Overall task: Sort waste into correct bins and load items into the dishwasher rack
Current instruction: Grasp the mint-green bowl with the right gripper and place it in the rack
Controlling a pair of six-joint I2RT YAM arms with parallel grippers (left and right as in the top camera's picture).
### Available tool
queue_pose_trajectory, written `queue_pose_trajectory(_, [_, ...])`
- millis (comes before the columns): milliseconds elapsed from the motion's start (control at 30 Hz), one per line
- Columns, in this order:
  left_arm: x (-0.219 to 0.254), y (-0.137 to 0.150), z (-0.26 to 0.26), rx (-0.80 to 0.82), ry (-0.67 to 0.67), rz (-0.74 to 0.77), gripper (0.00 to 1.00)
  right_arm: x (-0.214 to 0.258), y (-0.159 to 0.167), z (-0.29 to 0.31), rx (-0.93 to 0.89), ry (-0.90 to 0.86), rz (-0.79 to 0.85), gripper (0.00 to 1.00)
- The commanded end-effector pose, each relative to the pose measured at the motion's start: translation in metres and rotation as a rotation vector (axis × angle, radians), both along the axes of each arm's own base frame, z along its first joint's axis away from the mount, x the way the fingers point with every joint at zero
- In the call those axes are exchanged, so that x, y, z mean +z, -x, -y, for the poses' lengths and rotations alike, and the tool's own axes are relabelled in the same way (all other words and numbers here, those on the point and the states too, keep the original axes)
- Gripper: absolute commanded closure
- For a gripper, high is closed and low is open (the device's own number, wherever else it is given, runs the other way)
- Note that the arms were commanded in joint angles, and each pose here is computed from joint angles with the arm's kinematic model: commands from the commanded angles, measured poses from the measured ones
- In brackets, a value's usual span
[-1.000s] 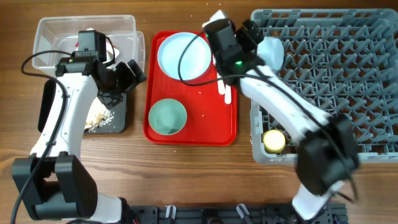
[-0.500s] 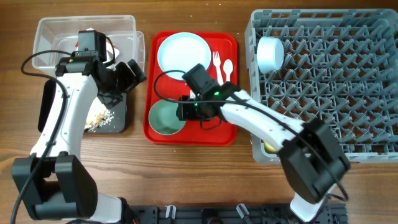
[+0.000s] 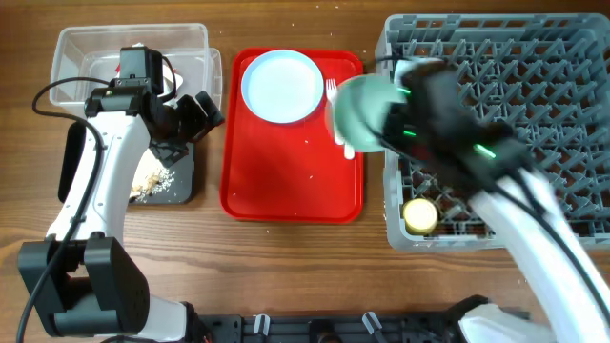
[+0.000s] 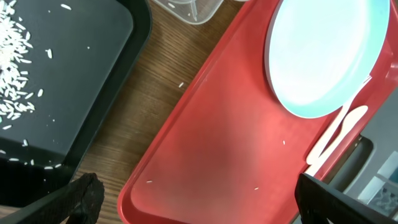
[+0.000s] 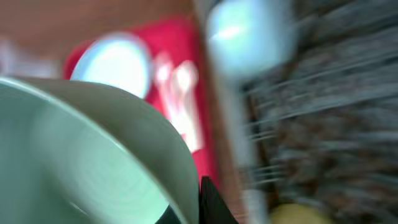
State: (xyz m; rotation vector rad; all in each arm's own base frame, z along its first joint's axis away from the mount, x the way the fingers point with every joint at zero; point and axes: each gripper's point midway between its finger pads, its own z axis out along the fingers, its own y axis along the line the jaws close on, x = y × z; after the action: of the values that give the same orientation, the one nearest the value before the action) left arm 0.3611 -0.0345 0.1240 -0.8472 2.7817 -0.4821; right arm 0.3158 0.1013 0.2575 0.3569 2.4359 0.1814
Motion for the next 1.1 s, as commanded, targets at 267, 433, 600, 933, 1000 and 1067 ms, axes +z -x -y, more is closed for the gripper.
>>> queue_pose_trajectory(267, [0.008, -0.002, 0.0, 0.001, 0.006, 0.023, 0.0, -0.01, -0.032, 0.145, -0.088, 1.267, -0.284, 0.96])
queue_pose_trajectory(433, [0.008, -0.002, 0.0, 0.001, 0.006, 0.023, 0.0, -0.067, -0.057, 0.136, 0.041, 1.439, -0.458, 0.96])
queue_pose_trajectory(600, [0.008, -0.002, 0.0, 0.001, 0.006, 0.023, 0.0, -0.086, -0.068, 0.106, 0.137, 1.4, -0.418, 0.96])
queue_pose_trajectory(933, [0.008, -0.002, 0.0, 0.001, 0.006, 0.023, 0.0, -0.099, -0.065, 0.061, 0.333, 1.398, -0.395, 0.45])
queue_pose_trajectory(1000, [0.008, -0.002, 0.0, 0.001, 0.006, 0.022, 0.0, -0.1, -0.062, 0.039, 0.4, 1.414, -0.366, 0.3])
queue_pose_trajectory(1067, [0.008, -0.002, 0.0, 0.001, 0.006, 0.023, 0.0, -0.1, -0.061, 0.032, 0.412, 1.415, -0.351, 0.21])
